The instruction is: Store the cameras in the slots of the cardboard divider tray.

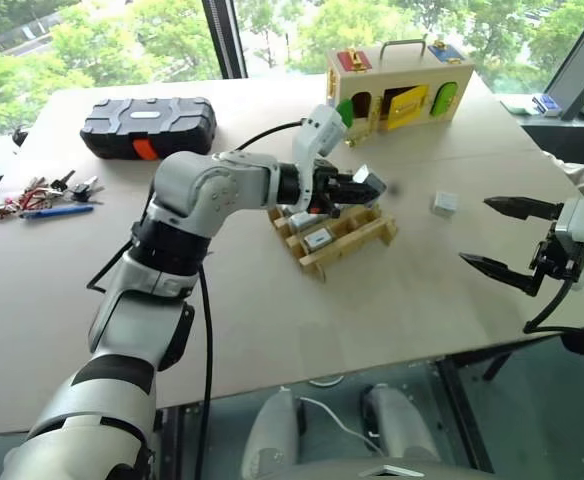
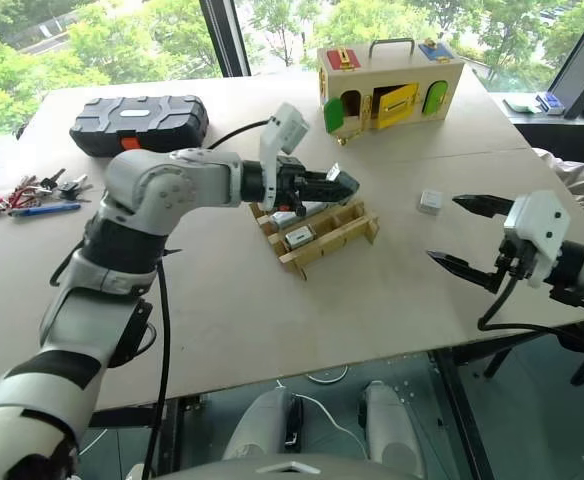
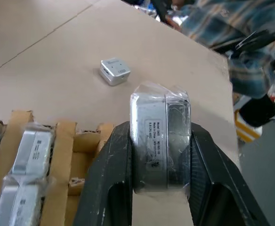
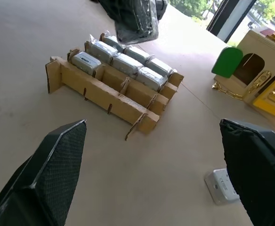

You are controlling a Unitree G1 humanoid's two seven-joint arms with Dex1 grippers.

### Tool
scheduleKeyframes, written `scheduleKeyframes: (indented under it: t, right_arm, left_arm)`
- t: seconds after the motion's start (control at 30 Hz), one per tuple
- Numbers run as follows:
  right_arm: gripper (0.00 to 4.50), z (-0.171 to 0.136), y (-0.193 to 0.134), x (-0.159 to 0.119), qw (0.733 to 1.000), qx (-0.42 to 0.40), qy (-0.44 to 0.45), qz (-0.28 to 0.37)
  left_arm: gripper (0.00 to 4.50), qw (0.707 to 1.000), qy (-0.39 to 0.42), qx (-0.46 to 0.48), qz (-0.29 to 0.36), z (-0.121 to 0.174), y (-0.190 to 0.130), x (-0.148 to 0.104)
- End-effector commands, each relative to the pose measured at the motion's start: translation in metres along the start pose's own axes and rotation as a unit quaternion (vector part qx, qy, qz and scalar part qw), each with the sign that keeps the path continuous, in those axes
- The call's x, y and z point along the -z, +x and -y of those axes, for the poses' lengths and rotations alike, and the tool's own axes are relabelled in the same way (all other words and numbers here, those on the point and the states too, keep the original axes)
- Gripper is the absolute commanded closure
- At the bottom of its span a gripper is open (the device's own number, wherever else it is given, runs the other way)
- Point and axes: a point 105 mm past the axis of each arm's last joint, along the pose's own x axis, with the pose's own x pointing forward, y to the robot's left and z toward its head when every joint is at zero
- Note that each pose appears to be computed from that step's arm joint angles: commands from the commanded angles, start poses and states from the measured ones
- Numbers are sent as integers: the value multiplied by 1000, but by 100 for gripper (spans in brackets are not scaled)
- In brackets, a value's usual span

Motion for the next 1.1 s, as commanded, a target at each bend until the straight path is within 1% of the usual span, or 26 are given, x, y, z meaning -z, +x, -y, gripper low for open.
scheduleKeyframes:
  t: [0.03, 0.17, 0.3, 0.53, 0.8, 0.97, 1.1]
  right_arm:
    - [0, 1, 1, -15, 999, -1, -30, 19]
    - [0, -4, 4, -15, 999, 3, -33, 23]
    - [0, -7, 1, -13, 999, 11, -32, 17]
    - [0, -11, -6, -14, 999, 16, -30, 10]
    - [0, -14, -7, -13, 1000, 15, -26, 5]
    - [0, -15, -8, -12, 999, 17, -27, 4]
    - [0, -16, -6, -11, 999, 19, -27, 5]
  left_arm:
    - [366, 999, 40, -1, -24, -8, 2, -3]
    - [366, 998, 30, 1, -60, -20, 6, 6]
    - [366, 996, 32, -1, -89, -28, 7, 13]
    - [366, 989, 34, 7, -144, -31, 7, 32]
    - [366, 984, 38, 5, -172, -36, 6, 38]
    - [366, 988, 15, 47, -146, -24, 3, 24]
    - [366, 987, 17, 47, -154, -25, 1, 29]
